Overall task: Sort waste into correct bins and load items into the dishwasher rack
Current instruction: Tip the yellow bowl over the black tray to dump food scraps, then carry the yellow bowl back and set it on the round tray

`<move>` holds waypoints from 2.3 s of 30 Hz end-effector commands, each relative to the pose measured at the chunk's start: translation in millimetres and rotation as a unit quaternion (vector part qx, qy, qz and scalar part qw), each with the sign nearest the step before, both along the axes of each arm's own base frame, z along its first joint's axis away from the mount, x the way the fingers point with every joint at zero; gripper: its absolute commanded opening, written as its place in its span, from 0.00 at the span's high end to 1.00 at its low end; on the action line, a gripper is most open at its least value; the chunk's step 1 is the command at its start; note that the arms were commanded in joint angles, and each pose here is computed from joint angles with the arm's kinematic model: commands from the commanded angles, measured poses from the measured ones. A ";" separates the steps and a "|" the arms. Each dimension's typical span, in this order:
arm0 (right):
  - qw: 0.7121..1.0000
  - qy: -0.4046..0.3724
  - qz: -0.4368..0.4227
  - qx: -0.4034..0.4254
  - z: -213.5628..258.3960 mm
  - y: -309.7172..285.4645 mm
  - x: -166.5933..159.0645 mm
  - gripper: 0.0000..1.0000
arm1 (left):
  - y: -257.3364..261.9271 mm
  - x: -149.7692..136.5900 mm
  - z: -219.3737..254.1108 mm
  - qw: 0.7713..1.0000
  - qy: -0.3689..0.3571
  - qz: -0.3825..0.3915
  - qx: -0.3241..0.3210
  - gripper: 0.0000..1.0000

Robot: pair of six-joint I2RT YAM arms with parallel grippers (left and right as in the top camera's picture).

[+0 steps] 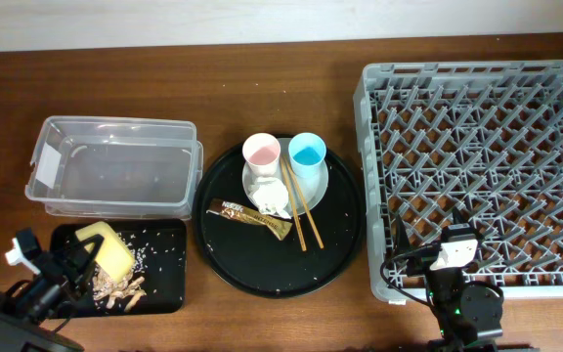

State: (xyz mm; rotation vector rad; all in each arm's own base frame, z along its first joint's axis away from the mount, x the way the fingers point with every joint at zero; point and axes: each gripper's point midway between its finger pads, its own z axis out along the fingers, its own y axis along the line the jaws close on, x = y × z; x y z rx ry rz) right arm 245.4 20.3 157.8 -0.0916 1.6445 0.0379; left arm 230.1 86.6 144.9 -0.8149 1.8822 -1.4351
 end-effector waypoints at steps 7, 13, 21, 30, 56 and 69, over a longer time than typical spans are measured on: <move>1.000 0.003 -0.004 0.000 -2.9 -1.8 0.0 0.02 | 14.5 2.0 15.3 0.998 -0.032 0.049 -0.024 1.00; 1.000 0.003 -0.004 0.000 -2.9 -1.8 0.0 0.02 | 11.9 1.0 19.3 0.998 -0.034 0.049 -0.030 1.00; 1.000 0.003 -0.004 0.000 -2.9 -1.8 0.0 0.02 | 3.7 -3.6 22.0 0.998 -0.016 0.038 -0.049 1.00; 1.000 0.003 -0.004 0.000 -2.9 -1.8 0.0 0.02 | -4.7 -7.5 14.9 1.000 -0.010 0.006 -0.022 1.00; 1.000 0.003 -0.004 0.000 -2.9 -1.8 0.0 0.02 | -241.4 34.7 31.0 0.877 0.115 -0.359 0.296 1.00; 1.000 0.003 -0.004 0.000 -2.9 -1.8 0.0 0.01 | -342.4 -25.2 -56.8 0.735 0.144 -0.371 0.549 1.00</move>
